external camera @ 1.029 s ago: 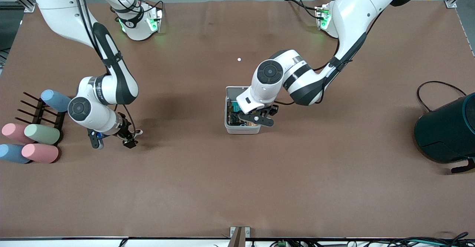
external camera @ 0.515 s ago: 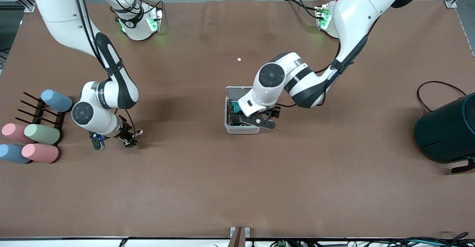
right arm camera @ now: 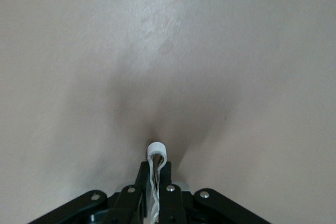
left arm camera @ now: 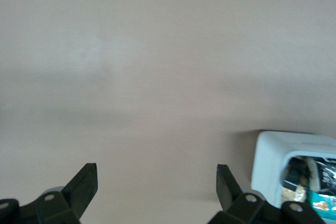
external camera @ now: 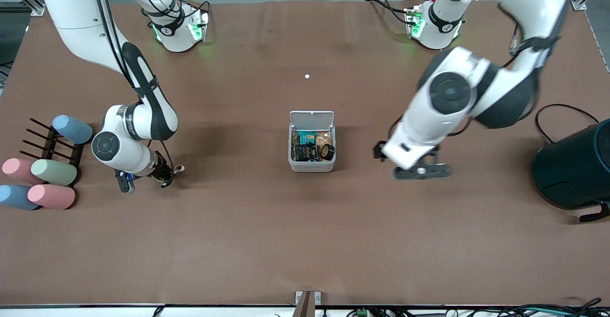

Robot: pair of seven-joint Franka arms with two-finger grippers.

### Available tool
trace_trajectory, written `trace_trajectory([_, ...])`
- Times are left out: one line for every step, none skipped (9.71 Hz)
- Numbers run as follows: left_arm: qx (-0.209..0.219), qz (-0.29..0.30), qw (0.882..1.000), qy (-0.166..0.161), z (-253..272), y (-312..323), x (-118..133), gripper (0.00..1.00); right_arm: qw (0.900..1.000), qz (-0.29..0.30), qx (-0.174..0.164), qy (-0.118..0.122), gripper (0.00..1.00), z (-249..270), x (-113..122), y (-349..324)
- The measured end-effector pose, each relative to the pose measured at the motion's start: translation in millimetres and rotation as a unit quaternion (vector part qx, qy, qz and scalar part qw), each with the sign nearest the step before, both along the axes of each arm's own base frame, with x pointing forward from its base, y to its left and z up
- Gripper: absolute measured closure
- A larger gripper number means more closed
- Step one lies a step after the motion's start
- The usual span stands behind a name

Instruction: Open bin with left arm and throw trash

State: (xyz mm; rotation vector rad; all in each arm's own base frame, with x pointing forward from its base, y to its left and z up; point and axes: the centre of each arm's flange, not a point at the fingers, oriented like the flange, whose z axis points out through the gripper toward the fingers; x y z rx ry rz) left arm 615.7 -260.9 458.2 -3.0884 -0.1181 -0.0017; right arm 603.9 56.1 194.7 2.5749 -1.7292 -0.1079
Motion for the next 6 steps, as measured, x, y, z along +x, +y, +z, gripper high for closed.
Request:
trace_trajectory([0.007,0.009,1.000,0.006,12.1,30.3,8.3,0.00,1.000,-0.027,0.003,0.014,0.93,33.3,10.9,22.8])
trace_trajectory([0.005,0.009,1.000,0.008,25.7,64.2,18.9,0.00,0.998,-0.056,0.006,0.016,0.94,80.6,24.4,56.6])
trace_trajectory([-0.009,0.009,1.000,0.008,41.4,98.7,27.3,0.00,0.996,-0.086,0.013,-0.004,0.94,133.4,36.4,102.3])
trace_trajectory([-0.027,0.003,1.000,0.003,60.8,129.5,30.2,0.00,0.994,-0.107,0.023,-0.027,0.94,173.3,38.1,154.1])
trace_trajectory([-0.033,-0.006,0.999,0.000,81.6,147.8,25.6,0.00,0.993,-0.112,0.029,-0.038,0.94,188.9,29.3,203.8])
trace_trajectory([-0.027,-0.004,1.000,0.001,104.5,153.5,13.7,0.00,0.993,-0.102,0.032,-0.043,0.94,188.7,18.5,247.9])
